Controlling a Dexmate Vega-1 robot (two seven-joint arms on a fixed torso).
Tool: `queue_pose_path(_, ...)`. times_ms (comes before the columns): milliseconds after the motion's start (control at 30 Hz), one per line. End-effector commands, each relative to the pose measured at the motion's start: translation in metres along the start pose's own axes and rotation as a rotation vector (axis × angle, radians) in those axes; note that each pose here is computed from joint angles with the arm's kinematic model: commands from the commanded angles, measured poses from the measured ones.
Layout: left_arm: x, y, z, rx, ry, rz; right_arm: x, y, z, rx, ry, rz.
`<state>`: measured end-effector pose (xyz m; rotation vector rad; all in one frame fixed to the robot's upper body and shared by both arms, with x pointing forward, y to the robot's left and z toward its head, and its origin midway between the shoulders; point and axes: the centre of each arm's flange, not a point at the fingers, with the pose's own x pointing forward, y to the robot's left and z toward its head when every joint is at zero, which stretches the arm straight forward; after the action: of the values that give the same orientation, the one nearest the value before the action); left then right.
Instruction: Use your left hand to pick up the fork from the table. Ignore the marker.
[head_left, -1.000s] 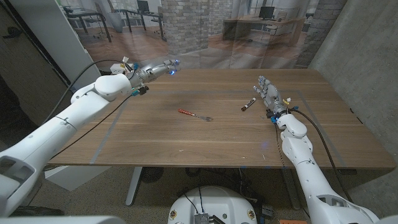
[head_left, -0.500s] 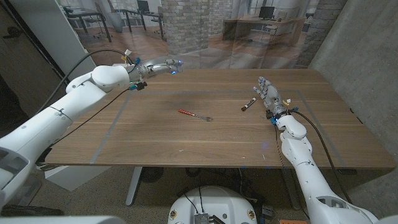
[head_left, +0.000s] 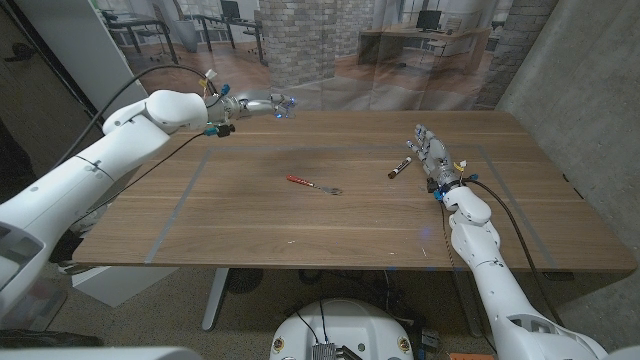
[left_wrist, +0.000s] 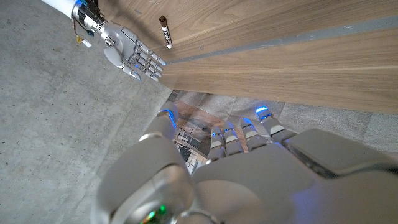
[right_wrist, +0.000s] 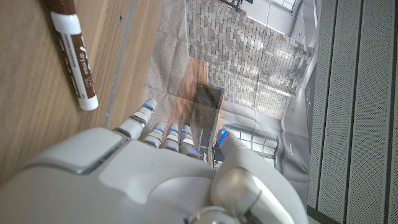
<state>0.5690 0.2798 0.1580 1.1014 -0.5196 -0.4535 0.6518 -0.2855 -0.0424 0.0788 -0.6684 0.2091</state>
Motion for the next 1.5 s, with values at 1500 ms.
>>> queue_pose_path(1500, 0.021, 0.026, 0.06, 0.336, 0.1, -0.3, -0.003, 0.001, -0.004, 0.019, -0.019, -0.011)
